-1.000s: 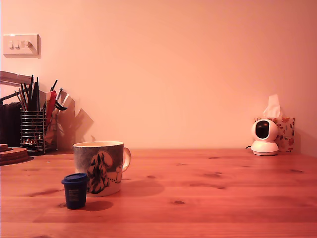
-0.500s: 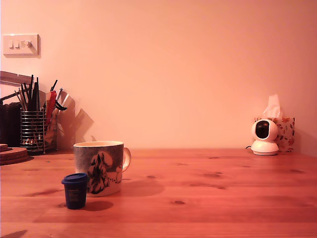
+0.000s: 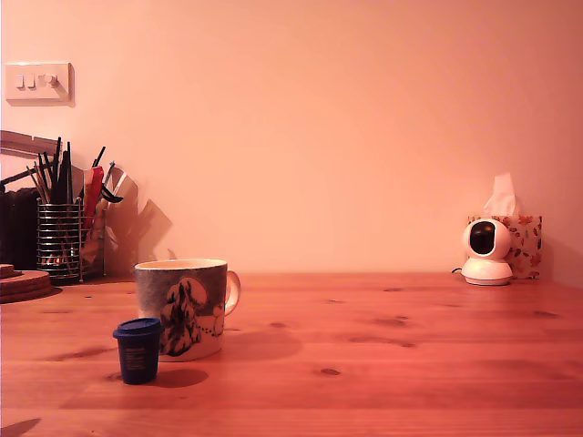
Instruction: Pick up the coffee capsules on the table and drop them inside the coffee cup
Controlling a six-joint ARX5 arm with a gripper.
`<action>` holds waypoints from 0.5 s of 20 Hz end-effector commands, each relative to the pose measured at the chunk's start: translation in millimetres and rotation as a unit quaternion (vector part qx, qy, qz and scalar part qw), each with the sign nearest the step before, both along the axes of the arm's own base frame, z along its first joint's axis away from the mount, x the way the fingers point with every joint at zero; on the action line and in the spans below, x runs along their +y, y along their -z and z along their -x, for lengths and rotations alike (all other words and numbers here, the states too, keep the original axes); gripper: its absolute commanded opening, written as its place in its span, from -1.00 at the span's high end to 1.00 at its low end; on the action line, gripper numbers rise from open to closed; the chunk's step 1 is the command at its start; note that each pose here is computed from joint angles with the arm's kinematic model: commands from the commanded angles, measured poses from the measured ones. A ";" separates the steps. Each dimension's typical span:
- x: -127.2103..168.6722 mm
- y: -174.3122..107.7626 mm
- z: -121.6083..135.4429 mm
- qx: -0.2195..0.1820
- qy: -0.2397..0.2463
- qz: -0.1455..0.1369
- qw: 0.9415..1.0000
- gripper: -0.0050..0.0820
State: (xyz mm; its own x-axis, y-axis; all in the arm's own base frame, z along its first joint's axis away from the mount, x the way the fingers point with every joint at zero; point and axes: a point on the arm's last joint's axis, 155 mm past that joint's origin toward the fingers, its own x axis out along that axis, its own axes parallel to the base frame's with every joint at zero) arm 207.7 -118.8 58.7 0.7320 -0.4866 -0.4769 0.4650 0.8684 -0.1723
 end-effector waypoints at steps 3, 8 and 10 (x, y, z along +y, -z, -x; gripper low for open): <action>1.1 -5.9 -7.2 -0.009 -0.008 -0.003 1.000 -0.35; -3.0 -4.4 -16.2 -0.010 -0.005 -0.007 1.000 -0.35; -6.9 -0.8 -18.1 -0.004 0.004 -0.008 1.000 -0.35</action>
